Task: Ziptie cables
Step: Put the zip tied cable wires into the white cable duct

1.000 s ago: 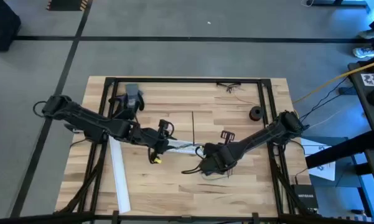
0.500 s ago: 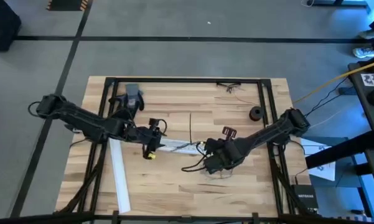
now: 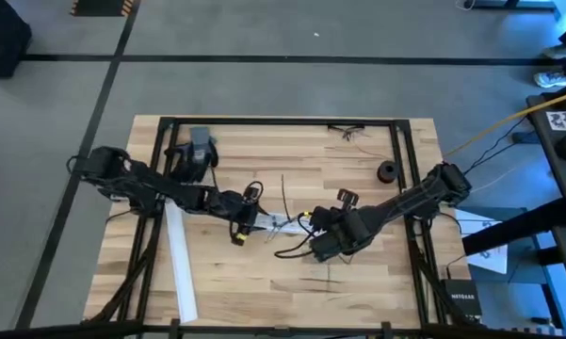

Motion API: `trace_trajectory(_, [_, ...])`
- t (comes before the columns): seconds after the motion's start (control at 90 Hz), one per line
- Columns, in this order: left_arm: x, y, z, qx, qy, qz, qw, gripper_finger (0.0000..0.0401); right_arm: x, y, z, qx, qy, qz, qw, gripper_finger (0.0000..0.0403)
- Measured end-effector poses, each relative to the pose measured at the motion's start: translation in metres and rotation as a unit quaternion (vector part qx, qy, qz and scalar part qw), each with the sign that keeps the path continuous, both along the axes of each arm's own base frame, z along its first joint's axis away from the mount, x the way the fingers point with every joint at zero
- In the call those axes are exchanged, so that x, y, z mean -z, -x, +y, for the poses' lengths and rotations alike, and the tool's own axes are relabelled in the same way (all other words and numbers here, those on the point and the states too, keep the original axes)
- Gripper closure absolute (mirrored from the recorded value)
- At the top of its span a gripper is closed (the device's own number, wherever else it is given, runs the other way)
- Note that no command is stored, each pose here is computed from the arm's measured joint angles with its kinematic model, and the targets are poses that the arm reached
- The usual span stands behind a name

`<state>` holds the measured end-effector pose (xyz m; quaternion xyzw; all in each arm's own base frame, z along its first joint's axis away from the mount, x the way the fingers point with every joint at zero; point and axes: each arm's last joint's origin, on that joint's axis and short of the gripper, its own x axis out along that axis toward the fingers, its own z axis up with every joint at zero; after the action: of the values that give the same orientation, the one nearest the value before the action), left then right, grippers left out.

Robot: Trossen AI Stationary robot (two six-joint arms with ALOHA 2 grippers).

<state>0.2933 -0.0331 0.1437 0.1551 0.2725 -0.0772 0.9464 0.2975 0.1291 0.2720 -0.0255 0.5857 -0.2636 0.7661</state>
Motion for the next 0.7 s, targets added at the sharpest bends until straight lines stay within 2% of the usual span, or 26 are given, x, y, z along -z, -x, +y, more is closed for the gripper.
trace_trajectory(0.233, [0.005,-0.024,-0.003,0.038,-0.009,-0.003,0.999,0.0215,0.000,0.000,0.000,0.000,-0.001,-0.001,1.000,0.0402])
trace_trajectory(0.344, [0.008,-0.029,-0.002,0.068,0.013,0.005,0.998,0.0224,0.000,0.000,0.000,0.001,-0.003,-0.001,1.000,0.0402])
trace_trajectory(0.444, [0.007,-0.030,-0.001,0.073,0.013,0.005,0.997,0.0238,0.000,0.000,0.000,0.001,-0.003,-0.001,1.000,0.0402])
trace_trajectory(0.589, [0.007,-0.030,0.002,0.071,0.011,0.002,0.997,0.0276,0.000,0.000,0.000,0.000,0.000,-0.002,1.000,0.0402])
trace_trajectory(0.7, [0.007,-0.030,0.003,0.075,0.002,0.000,0.997,0.0321,0.000,-0.001,0.000,0.000,0.006,-0.006,1.000,0.0402])
